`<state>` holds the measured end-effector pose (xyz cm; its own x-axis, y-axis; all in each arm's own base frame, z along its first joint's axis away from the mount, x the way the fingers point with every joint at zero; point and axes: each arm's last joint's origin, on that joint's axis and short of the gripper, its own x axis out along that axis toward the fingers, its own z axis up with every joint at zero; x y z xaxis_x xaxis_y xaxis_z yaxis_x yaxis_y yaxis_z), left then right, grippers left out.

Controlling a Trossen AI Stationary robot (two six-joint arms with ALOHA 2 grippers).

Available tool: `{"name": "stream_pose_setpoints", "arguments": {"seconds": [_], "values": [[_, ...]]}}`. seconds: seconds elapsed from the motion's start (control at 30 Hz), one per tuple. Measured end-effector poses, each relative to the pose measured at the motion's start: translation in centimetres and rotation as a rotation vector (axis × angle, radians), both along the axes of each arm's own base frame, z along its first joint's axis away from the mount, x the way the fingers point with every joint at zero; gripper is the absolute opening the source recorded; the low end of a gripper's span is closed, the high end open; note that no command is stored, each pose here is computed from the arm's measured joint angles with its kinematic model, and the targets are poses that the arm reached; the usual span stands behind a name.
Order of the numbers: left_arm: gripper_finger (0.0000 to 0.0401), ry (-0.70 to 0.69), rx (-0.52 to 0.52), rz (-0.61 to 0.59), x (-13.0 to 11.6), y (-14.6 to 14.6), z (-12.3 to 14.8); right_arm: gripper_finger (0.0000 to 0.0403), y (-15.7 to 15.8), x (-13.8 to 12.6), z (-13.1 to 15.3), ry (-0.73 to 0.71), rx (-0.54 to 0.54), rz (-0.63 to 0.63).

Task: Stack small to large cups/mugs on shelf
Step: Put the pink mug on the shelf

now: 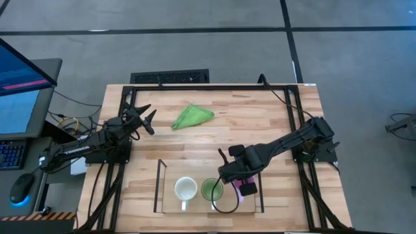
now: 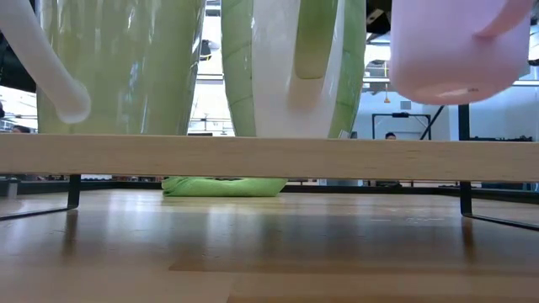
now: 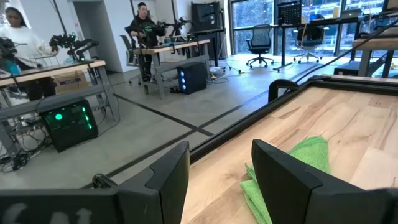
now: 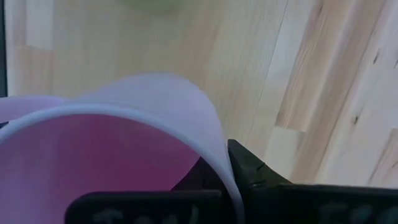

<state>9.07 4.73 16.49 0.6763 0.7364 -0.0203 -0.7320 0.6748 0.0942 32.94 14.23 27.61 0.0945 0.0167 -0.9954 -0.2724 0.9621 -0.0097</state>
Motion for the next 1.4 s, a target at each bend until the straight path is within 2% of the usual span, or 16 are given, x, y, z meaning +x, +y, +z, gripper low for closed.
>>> {"name": "stream_pose_setpoints", "arguments": {"seconds": [0.53, 0.8, 1.07, 1.4], "values": [[0.0167, 0.000, 0.000, 0.000, 0.0, 0.0, 0.0, 0.0014, 0.7, 0.0, -2.9, 0.017, 0.102, 0.026], [0.0167, 0.000, 0.000, 0.000, 0.0, 0.0, 0.0, 0.0014, 0.7, 0.2, -2.9, -0.002, 0.111, 0.029], [0.0167, 0.000, 0.000, -0.001, 0.0, 0.0, 0.0, 0.0014, 0.7, 1.5, -5.1, 0.055, 0.170, 0.041], [0.0167, 0.018, -0.005, 0.003, 0.1, 0.0, -0.1, 0.0017, 0.4, 1.6, -5.1, 0.048, 0.170, 0.058]]}}
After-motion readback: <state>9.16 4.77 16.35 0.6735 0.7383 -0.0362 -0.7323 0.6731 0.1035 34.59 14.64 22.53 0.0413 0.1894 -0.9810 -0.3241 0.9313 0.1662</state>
